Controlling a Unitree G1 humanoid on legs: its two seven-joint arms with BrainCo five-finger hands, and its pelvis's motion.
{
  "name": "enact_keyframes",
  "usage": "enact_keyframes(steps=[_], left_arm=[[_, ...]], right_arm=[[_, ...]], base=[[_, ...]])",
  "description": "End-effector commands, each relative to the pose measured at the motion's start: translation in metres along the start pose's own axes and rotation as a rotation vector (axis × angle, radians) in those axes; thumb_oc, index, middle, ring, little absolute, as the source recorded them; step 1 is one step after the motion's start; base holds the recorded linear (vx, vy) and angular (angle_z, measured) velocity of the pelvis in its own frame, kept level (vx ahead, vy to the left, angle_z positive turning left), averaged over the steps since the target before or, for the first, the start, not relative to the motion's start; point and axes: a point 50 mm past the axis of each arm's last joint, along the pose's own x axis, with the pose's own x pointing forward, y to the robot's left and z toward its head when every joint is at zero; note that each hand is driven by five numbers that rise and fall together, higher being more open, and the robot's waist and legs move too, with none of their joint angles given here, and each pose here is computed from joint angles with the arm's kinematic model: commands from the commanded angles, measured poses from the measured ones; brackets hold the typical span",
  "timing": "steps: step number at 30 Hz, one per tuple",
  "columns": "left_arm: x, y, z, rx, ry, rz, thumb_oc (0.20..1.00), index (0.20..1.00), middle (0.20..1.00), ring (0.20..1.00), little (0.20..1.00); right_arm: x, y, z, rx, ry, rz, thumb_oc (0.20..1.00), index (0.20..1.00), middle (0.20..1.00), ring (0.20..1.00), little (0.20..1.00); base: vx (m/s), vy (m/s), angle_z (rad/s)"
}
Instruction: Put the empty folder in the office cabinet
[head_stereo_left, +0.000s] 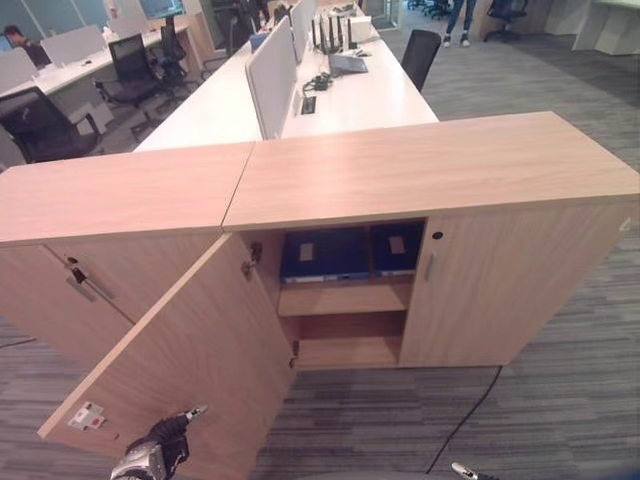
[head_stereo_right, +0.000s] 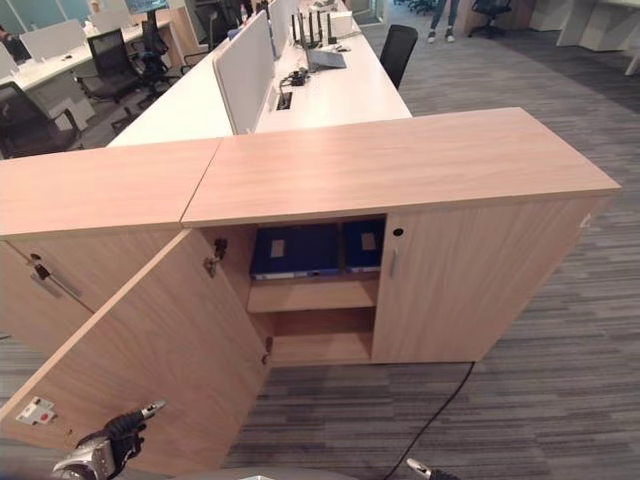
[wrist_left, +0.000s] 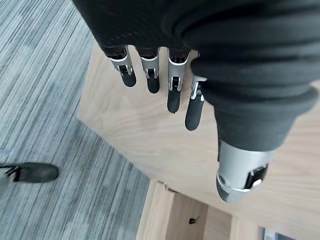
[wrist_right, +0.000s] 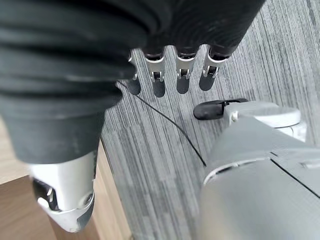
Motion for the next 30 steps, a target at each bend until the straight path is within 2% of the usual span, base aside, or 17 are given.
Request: enact_keyframes(steps=[1, 3, 5, 8, 10, 11, 12, 15, 26, 30], left_arm=[[0.000, -0.001, -0.003, -0.043, -0.002, 0.028, 1.000, 1.000, 1.000, 1.000, 1.000], [0.000, -0.007, -0.015, -0.050, 0.026, 0.014, 1.000, 1.000, 1.000, 1.000, 1.000], [-0.004, -0.015, -0.046, -0.031, 0.114, -0.009, 1.000, 1.000, 1.000, 1.000, 1.000], [-0.012, -0.009, -0.075, 0.010, 0.215, 0.009, 1.000, 1.000, 1.000, 1.000, 1.000], [-0.021, 0.006, -0.093, 0.041, 0.292, 0.046, 1.000, 1.000, 1.000, 1.000, 1.000], [-0.021, 0.006, -0.093, 0.041, 0.292, 0.046, 1.000, 1.000, 1.000, 1.000, 1.000], [-0.025, 0.021, -0.097, 0.005, 0.313, 0.097, 1.000, 1.000, 1.000, 1.000, 1.000], [-0.031, 0.038, -0.101, -0.010, 0.330, 0.144, 1.000, 1.000, 1.000, 1.000, 1.000], [-0.038, 0.061, -0.100, -0.028, 0.331, 0.211, 1.000, 1.000, 1.000, 1.000, 1.000], [-0.038, 0.077, -0.082, -0.033, 0.276, 0.256, 1.000, 1.000, 1.000, 1.000, 1.000]], right_arm=[[0.001, 0.007, -0.001, 0.000, 0.015, 0.014, 1.000, 1.000, 1.000, 1.000, 1.000], [0.001, 0.007, -0.003, 0.002, 0.020, 0.011, 1.000, 1.000, 1.000, 1.000, 1.000], [0.001, 0.007, -0.003, -0.003, 0.019, 0.007, 1.000, 1.000, 1.000, 1.000, 1.000], [0.001, 0.005, 0.000, -0.009, 0.012, -0.001, 1.000, 1.000, 1.000, 1.000, 1.000], [0.001, 0.002, 0.000, -0.011, 0.010, -0.009, 1.000, 1.000, 1.000, 1.000, 1.000], [0.001, 0.002, 0.000, -0.012, 0.010, -0.009, 1.000, 1.000, 1.000, 1.000, 1.000], [0.001, 0.001, 0.002, -0.001, 0.004, -0.009, 1.000, 1.000, 1.000, 1.000, 1.000], [0.001, 0.003, 0.001, 0.007, -0.002, 0.000, 1.000, 1.000, 1.000, 1.000, 1.000], [0.001, 0.006, 0.002, 0.019, -0.015, 0.018, 1.000, 1.000, 1.000, 1.000, 1.000], [0.001, 0.003, 0.007, 0.014, -0.031, 0.014, 1.000, 1.000, 1.000, 1.000, 1.000]], base=[[0.01, -0.169, 0.00], [0.00, -0.134, 0.02], [-0.01, -0.158, 0.04], [-0.02, -0.127, 0.04], [-0.01, -0.139, 0.02], [-0.01, -0.137, 0.02], [-0.01, -0.114, 0.03], [-0.01, -0.116, 0.06], [0.00, -0.051, 0.10], [0.00, -0.007, 0.06]])
